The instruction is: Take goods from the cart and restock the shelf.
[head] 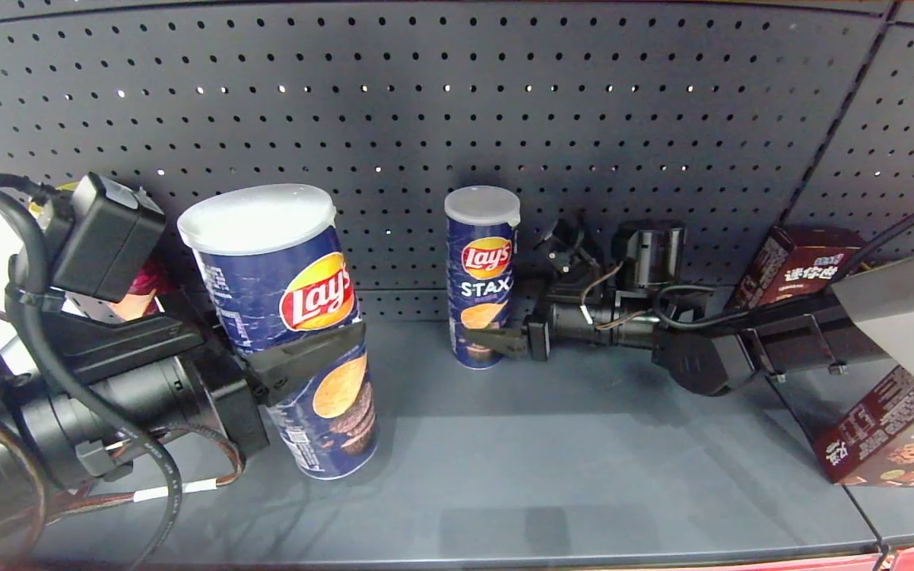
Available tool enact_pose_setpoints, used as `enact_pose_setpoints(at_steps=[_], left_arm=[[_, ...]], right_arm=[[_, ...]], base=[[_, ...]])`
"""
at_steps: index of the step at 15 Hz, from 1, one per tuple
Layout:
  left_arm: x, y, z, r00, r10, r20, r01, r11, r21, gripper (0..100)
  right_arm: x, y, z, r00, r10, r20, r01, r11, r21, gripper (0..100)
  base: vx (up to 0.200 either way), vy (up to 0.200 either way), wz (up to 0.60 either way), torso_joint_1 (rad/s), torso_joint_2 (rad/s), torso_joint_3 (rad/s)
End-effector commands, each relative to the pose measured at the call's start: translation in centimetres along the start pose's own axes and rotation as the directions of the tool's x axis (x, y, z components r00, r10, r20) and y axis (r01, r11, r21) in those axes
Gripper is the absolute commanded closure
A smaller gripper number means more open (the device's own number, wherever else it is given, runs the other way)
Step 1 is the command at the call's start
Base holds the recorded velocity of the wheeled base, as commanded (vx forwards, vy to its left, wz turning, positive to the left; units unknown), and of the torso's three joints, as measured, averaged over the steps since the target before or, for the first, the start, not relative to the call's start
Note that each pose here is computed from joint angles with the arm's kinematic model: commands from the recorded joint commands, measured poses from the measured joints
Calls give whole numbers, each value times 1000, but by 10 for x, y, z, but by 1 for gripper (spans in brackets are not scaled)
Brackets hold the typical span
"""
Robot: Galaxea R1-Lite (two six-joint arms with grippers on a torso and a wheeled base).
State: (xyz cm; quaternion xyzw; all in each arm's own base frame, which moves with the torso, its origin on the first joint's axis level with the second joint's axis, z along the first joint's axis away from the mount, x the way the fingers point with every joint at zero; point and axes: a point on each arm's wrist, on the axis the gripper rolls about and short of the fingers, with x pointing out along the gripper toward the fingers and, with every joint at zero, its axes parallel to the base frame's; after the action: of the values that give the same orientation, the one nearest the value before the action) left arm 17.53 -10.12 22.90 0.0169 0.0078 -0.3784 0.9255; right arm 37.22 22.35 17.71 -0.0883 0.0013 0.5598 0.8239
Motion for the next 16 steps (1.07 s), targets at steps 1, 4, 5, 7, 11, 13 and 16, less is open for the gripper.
enact_pose_setpoints(at_steps=[1,4,5,7,11,13,16], left_arm=[[0,0,0,1000,1,1,-1,1000,1,100],[0,0,0,1000,3,-1,-3,1000,0,100],[0,0,0,1000,3,-1,-3,1000,-1,100],[0,0,0,1000,3,-1,-3,1000,0,100],[0,0,0,1000,1,-1,-1,1000,-1,100],[0,0,0,1000,1,2,-1,1000,-1,100],[0,0,0,1000,0,2,0,1000,-1,100]], right_arm=[[5,2,-3,1000,11,-3,-11,1000,2,0],[10,0,-4,1000,13,2,-13,1000,-2,100],[11,1,-5,1000,14,1,-14,1000,-2,100],[14,5,-6,1000,26,-1,-26,1000,0,100],[11,11,-7,999,34,-9,-34,999,6,100],[-2,18,10,1000,22,10,-21,1000,-12,100],[-21,33,32,999,7,33,-6,999,-32,100]], base=[[0,0,0,0,0,0],[0,0,0,0,0,0],[0,0,0,0,0,0],[0,0,0,0,0,0],[0,0,0,0,0,0],[0,0,0,0,0,0],[0,0,0,0,0,0]])
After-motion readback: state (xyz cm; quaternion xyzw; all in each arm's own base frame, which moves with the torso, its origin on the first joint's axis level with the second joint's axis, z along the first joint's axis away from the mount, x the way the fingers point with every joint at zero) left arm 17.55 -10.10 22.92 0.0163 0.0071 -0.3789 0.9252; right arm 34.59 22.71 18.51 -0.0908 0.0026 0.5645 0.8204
